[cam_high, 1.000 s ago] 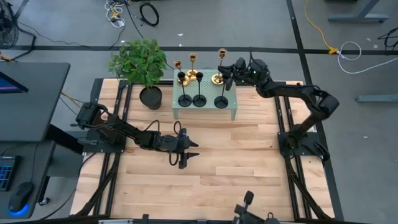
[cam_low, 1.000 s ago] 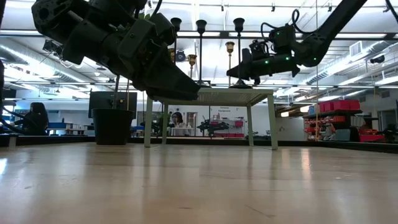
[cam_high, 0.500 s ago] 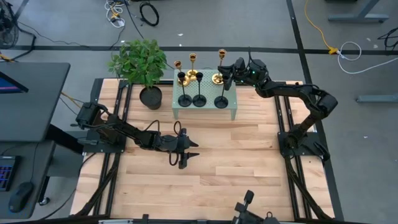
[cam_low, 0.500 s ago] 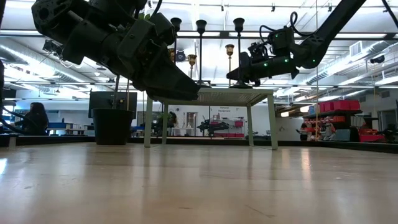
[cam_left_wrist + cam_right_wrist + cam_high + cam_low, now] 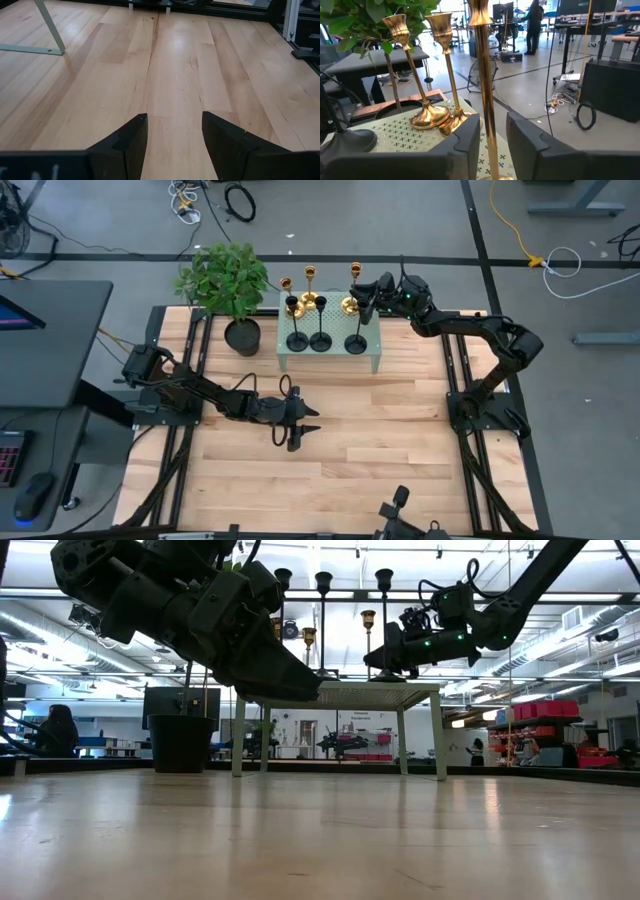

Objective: Pick & Place candle stick holders
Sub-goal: Return to Home Position

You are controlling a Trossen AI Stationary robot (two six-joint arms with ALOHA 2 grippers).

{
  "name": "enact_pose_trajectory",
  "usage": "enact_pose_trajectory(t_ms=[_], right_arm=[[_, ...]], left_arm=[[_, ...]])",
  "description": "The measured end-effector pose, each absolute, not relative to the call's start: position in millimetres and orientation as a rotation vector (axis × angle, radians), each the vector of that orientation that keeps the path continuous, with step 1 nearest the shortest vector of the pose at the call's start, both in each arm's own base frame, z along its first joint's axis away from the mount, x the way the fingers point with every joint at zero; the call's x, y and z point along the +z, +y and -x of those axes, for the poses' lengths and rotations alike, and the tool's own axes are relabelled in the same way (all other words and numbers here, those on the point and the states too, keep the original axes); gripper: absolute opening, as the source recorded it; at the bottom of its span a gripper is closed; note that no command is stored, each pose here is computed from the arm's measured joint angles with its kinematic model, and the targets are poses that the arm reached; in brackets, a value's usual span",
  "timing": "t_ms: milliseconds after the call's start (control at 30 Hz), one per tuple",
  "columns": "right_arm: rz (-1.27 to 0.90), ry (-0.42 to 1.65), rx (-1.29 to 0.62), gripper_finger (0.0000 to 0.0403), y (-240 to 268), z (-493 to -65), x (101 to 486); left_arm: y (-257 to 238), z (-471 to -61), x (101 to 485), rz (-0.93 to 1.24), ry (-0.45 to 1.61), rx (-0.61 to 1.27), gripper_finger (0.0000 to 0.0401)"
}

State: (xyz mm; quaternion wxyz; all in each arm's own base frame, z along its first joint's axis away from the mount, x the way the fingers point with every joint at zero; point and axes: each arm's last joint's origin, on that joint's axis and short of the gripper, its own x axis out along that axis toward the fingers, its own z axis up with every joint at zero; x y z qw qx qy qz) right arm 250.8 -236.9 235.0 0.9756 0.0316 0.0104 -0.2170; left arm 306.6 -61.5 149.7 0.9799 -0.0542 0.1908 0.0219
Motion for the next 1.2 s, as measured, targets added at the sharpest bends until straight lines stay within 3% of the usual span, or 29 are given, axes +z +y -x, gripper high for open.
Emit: enact_pose_trajectory(t_ms=[300,767,1200], right_arm=[[-0.06,0.022,-0.438,0.0125,-237,-251,235],[-0.02,0.08,-0.44,0.0203,-227,-239,253],[-0.053,0.206,-0.424,0.0215,-199,-211,281]], left_arm=[[-61,-307,150,0.109,0.384,0.044,0.0188],[-61,-307,150,0.106,0.383,0.044,0.0188],[-62,-305,154,0.073,0.361,0.109,0.0188]])
